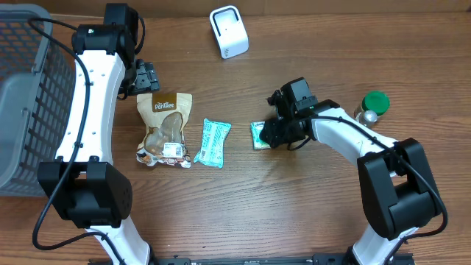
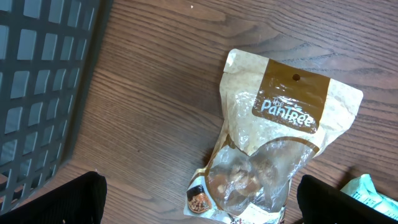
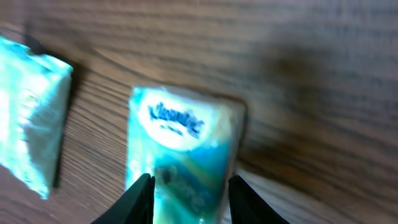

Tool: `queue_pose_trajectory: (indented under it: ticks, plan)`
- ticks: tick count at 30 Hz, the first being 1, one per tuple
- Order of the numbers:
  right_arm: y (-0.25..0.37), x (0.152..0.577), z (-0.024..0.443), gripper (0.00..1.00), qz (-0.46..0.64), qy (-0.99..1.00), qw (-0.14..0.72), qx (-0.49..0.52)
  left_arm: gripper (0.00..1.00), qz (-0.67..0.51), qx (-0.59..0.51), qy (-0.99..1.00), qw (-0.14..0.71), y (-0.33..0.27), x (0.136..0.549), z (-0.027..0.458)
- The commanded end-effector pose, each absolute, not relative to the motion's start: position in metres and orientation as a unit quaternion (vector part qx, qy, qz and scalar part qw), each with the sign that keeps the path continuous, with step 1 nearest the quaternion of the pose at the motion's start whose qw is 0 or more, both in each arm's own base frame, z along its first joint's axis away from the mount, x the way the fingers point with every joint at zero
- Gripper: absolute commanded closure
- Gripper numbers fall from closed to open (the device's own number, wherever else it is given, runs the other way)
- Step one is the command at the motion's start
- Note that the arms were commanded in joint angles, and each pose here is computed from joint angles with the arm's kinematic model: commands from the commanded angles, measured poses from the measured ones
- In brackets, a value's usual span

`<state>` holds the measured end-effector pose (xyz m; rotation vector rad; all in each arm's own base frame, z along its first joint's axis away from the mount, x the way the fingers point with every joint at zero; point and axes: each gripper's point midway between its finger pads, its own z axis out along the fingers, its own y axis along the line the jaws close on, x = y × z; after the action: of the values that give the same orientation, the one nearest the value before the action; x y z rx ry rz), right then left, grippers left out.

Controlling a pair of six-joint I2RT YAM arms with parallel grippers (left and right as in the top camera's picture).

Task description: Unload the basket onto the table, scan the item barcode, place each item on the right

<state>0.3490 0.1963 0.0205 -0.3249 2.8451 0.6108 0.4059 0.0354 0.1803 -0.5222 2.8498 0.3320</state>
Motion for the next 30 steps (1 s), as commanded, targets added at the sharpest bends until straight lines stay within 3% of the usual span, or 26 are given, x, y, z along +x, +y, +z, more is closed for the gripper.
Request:
queue_pose_trajectory:
  ticks: [1, 20, 26, 30]
  plan:
    - [0.201, 0.361, 0.036, 0.64, 0.214, 0.961, 0.13, -0.115, 0.0, 0.117, -0.177, 0.969, 0.127, 0.037, 0.408, 0.19]
    - [0.188, 0.352, 0.013, 0.69, 0.189, 0.967, 0.13, -0.108, 0.0, 0.117, -0.177, 0.969, 0.127, 0.037, 0.408, 0.19]
    - [0.178, 0.344, -0.003, 0.77, 0.168, 0.972, 0.127, -0.103, 0.0, 0.116, -0.177, 0.969, 0.127, 0.037, 0.408, 0.19]
    - [0.178, 0.342, -0.005, 0.89, 0.17, 0.972, 0.124, -0.103, 0.0, 0.117, -0.177, 0.969, 0.127, 0.037, 0.408, 0.19]
